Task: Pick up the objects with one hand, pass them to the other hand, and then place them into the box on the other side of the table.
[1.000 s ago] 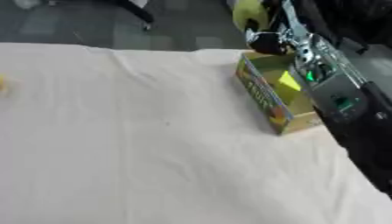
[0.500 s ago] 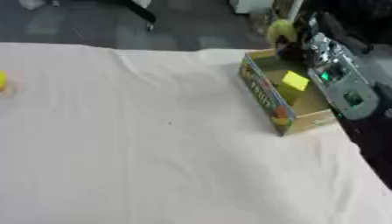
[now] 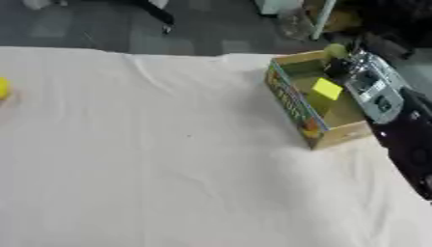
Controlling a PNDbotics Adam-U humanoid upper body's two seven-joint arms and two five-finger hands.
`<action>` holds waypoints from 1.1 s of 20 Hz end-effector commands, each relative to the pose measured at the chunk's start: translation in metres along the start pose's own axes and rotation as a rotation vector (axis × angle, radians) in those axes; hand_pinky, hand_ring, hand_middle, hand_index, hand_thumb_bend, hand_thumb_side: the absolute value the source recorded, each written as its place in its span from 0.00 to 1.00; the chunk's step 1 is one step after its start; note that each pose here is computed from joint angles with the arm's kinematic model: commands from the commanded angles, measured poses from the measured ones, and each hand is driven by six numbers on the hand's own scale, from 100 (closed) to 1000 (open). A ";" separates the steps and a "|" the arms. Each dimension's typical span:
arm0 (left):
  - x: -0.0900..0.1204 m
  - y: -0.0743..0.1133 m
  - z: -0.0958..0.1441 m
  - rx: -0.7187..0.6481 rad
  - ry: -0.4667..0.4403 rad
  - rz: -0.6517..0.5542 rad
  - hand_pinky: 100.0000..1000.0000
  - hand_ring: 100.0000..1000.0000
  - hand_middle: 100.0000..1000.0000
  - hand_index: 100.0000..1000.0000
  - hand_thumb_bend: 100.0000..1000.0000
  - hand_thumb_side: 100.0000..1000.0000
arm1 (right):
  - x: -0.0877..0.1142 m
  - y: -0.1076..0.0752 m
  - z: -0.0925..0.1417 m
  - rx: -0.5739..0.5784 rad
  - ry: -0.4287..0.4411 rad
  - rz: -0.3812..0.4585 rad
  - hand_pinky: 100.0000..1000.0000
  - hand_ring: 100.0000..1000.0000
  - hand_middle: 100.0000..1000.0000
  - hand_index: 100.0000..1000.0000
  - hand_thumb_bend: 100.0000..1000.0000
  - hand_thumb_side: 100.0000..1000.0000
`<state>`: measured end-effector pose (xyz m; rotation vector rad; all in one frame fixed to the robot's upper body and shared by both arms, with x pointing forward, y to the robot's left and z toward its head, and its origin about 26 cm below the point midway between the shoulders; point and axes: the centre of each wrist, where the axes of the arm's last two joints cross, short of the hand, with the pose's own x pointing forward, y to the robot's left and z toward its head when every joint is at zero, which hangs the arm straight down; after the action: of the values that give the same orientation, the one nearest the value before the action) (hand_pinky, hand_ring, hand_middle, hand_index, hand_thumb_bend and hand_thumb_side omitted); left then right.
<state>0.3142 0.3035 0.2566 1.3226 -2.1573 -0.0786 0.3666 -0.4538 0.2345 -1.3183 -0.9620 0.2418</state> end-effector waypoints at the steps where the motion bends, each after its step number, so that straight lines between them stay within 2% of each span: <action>1: 0.005 0.005 -0.006 0.019 -0.024 0.002 0.44 0.60 0.67 0.80 0.22 0.44 | -0.010 -0.011 -0.014 -0.007 0.009 0.011 0.07 0.43 0.42 0.54 0.01 0.04; 3: 0.005 0.004 -0.006 0.018 -0.024 0.005 0.44 0.60 0.67 0.80 0.22 0.44 | -0.017 -0.005 -0.021 0.012 0.022 0.020 0.10 0.45 0.43 0.56 0.05 0.05; 5: 0.005 0.004 -0.006 0.019 -0.023 0.004 0.43 0.60 0.67 0.80 0.21 0.44 | -0.021 0.000 -0.026 0.028 0.031 0.030 0.17 0.47 0.46 0.60 0.11 0.09; 7: 0.005 0.004 -0.006 0.018 -0.021 0.003 0.43 0.60 0.67 0.80 0.21 0.44 | -0.023 0.003 -0.028 0.042 0.028 0.038 0.39 0.54 0.55 0.70 0.21 0.17; 10: 0.004 0.004 -0.005 0.016 -0.019 0.002 0.43 0.60 0.67 0.80 0.21 0.45 | -0.022 0.004 -0.027 0.052 -0.007 0.050 0.69 0.74 0.73 0.80 0.39 0.24; 12: 0.004 0.004 -0.005 0.015 -0.018 0.002 0.43 0.60 0.67 0.80 0.21 0.45 | -0.022 0.004 -0.027 0.058 -0.025 0.059 0.78 0.82 0.78 0.82 0.42 0.25; 14: 0.004 0.003 -0.005 0.014 -0.018 0.003 0.43 0.60 0.68 0.80 0.21 0.45 | -0.021 0.003 -0.026 0.056 -0.034 0.063 0.82 0.85 0.81 0.83 0.44 0.23; 18: 0.004 0.003 -0.005 0.010 -0.016 0.000 0.43 0.60 0.68 0.80 0.21 0.45 | -0.014 -0.005 -0.022 0.007 -0.059 0.019 0.81 0.85 0.82 0.83 0.37 0.06; 22: 0.004 0.003 -0.005 0.008 -0.015 0.000 0.44 0.60 0.68 0.80 0.21 0.45 | -0.007 -0.015 -0.015 -0.044 -0.082 -0.052 0.79 0.84 0.81 0.82 0.33 0.02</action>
<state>0.3147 0.3020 0.2558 1.3128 -2.1525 -0.0771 0.3727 -0.4701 0.2228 -1.2866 -1.0284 0.2707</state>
